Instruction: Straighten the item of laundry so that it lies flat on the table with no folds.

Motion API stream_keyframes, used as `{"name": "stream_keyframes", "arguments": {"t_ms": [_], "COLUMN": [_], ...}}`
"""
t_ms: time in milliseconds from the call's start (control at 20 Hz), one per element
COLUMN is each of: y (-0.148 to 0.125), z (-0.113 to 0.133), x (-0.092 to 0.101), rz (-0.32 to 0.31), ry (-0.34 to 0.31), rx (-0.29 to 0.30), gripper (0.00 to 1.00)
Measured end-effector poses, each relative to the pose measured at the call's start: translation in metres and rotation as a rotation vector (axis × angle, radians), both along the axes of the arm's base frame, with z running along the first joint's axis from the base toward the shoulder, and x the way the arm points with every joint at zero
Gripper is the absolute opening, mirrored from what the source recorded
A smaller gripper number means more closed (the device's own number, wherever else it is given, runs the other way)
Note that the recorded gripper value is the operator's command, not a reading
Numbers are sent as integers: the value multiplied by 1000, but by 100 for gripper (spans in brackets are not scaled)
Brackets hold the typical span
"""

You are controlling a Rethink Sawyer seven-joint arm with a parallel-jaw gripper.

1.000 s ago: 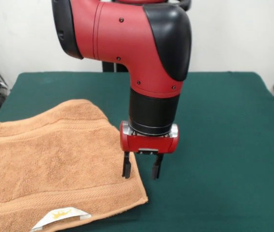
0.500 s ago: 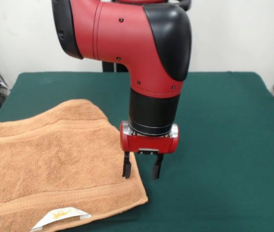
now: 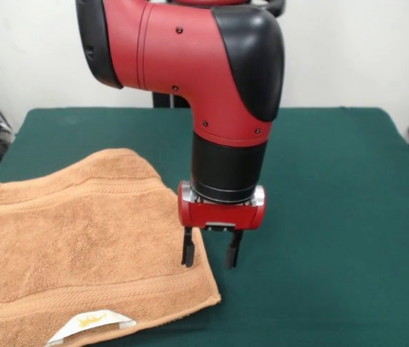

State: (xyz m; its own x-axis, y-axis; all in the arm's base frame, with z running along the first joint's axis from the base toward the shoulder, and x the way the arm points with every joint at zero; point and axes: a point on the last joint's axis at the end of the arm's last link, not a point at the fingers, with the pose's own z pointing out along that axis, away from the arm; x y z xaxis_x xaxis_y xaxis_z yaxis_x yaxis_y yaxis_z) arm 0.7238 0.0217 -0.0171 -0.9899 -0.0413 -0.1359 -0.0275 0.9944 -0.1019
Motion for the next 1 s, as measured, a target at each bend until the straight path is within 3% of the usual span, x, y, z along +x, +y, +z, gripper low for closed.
{"name": "stream_keyframes", "arguments": {"t_ms": [450, 1000], "y": [-1, 0], "z": [-4, -30], "x": [-2, -15], "rz": [-1, -2], "ry": [6, 42], "rx": [1, 6], "gripper": [100, 100]}}
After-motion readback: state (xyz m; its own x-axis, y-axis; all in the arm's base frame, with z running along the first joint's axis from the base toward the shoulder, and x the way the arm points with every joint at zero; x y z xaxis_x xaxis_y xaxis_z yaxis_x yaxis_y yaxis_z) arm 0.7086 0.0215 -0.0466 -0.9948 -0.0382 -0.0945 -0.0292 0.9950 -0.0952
